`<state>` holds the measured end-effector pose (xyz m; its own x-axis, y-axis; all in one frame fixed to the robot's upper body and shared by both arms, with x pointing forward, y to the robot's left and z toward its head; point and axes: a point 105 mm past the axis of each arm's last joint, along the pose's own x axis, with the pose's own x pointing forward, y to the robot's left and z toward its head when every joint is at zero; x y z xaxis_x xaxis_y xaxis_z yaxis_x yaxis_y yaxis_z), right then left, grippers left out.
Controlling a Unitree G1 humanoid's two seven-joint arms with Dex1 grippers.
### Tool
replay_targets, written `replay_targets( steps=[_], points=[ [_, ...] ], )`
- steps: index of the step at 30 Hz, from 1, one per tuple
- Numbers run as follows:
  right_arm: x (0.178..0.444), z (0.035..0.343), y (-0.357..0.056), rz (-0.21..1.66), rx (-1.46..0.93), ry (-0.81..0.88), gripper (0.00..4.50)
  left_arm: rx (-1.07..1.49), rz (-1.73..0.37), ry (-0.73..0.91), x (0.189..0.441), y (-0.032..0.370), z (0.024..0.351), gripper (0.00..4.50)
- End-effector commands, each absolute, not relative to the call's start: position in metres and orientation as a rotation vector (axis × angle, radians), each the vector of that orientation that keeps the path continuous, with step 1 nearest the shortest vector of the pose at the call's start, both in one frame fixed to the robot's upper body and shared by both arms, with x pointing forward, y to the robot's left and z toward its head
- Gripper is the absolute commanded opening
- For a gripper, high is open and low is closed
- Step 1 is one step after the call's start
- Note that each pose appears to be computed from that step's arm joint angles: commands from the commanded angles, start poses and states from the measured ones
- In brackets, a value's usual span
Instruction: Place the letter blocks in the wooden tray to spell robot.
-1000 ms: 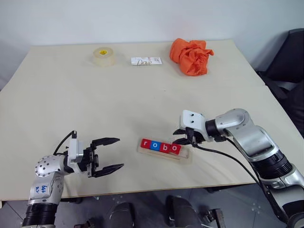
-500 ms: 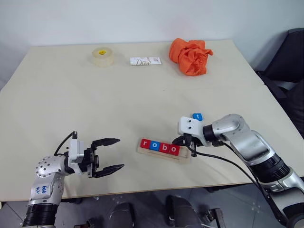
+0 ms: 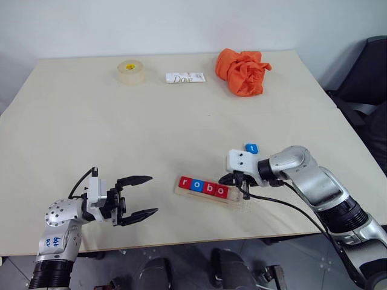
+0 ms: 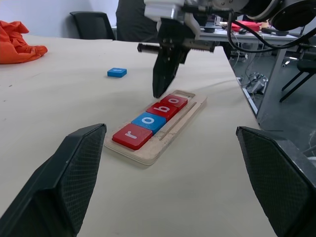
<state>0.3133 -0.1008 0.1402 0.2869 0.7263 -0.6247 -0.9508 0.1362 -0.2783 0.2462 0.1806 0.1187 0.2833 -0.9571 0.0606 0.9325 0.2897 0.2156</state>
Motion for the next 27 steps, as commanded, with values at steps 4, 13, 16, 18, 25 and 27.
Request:
replay_targets(
  steps=[4,13,16,18,25,27],
  points=[
    [0.289,0.163,-0.101,1.348,-0.692,0.330,0.01,0.163,-1.282,-0.220,0.246,0.178,0.123,4.50],
    [0.252,0.131,-0.093,1.481,-0.677,0.452,0.01,0.178,-1.293,-0.211,0.248,0.184,0.125,4.50],
    [0.250,0.123,-0.095,1.485,-0.689,0.481,0.01,0.182,-1.286,-0.203,0.246,0.187,0.126,4.50],
    [0.249,0.117,-0.096,1.490,-0.695,0.503,0.01,0.180,-1.279,-0.195,0.243,0.189,0.125,4.50],
    [0.259,0.101,-0.103,1.445,-0.735,0.552,0.01,0.167,-1.267,-0.182,0.235,0.188,0.123,4.50],
    [0.260,0.098,-0.105,1.439,-0.740,0.559,0.01,0.166,-1.266,-0.180,0.234,0.188,0.123,4.50]
  ],
)
